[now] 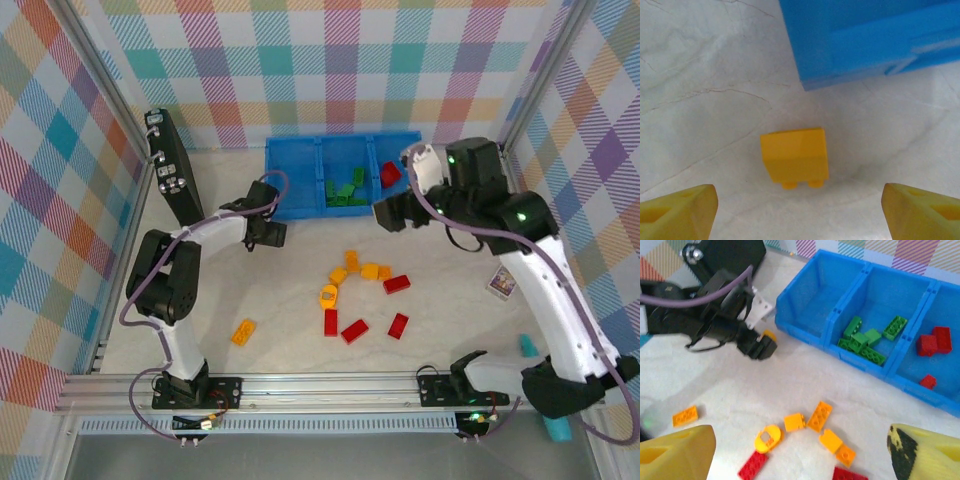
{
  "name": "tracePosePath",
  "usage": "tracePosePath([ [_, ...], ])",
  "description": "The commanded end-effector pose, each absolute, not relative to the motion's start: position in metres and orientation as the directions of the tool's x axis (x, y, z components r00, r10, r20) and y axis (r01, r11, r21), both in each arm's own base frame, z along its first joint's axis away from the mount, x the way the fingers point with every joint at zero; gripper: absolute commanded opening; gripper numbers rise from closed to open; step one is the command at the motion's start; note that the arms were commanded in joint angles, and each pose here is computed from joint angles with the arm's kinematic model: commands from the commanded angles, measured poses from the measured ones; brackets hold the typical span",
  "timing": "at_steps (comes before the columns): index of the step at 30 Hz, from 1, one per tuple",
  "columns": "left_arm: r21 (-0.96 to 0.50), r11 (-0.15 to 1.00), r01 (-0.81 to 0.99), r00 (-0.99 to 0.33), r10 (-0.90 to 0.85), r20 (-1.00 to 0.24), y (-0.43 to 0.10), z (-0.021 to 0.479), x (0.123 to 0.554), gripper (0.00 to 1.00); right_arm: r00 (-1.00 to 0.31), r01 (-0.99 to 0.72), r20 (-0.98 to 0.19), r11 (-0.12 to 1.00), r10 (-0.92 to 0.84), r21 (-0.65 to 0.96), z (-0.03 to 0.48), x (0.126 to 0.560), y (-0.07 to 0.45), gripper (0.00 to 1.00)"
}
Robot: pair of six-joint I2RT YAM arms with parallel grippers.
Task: Sort the legos into containers by color
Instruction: Pick up the lego from the center of the table.
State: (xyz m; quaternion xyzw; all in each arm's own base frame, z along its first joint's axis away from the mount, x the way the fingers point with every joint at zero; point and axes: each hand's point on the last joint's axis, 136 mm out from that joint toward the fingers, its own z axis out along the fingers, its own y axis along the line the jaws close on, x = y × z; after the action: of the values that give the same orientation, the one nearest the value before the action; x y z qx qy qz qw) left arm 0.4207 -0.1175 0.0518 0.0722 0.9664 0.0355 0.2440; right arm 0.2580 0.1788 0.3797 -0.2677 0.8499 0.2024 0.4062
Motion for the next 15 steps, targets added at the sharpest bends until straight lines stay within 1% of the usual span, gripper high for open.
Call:
tracePosePath([
  [1,0.098,0.992,0.084,-0.873,0.121,-0.472,-0.110,0.050,0.438,0.82,-0.603,-0.619,-0.710,0.775,-0.363,0.129,0.361,0.225,0.160,0.99],
  [3,0.096,0.993,0.073,-0.878,0.110,-0.466,-0.108,0.048,0.443,0.81,-0.582,-0.627,-0.735,0.767,-0.347,0.135,0.365,0.213,0.157,0.99],
  [6,0.078,0.994,0.071,-0.882,0.099,-0.461,-0.111,0.047,0.449,0.78,-0.502,-0.657,-0.810,0.742,-0.302,0.131,0.379,0.198,0.155,0.99],
  [10,0.055,0.996,0.071,-0.904,0.088,-0.419,-0.114,0.040,0.451,0.69,-0.391,-0.671,-0.889,0.734,-0.237,0.099,0.403,0.183,0.148,0.99],
  [12,0.042,0.996,0.084,-0.911,0.094,-0.401,-0.118,0.036,0.451,0.66,-0.358,-0.672,-0.905,0.736,-0.229,0.079,0.412,0.177,0.143,0.99],
  [15,0.040,0.996,0.082,-0.924,0.091,-0.371,-0.118,0.031,0.449,0.57,-0.333,-0.671,-0.914,0.739,-0.233,0.057,0.420,0.171,0.138,0.99],
])
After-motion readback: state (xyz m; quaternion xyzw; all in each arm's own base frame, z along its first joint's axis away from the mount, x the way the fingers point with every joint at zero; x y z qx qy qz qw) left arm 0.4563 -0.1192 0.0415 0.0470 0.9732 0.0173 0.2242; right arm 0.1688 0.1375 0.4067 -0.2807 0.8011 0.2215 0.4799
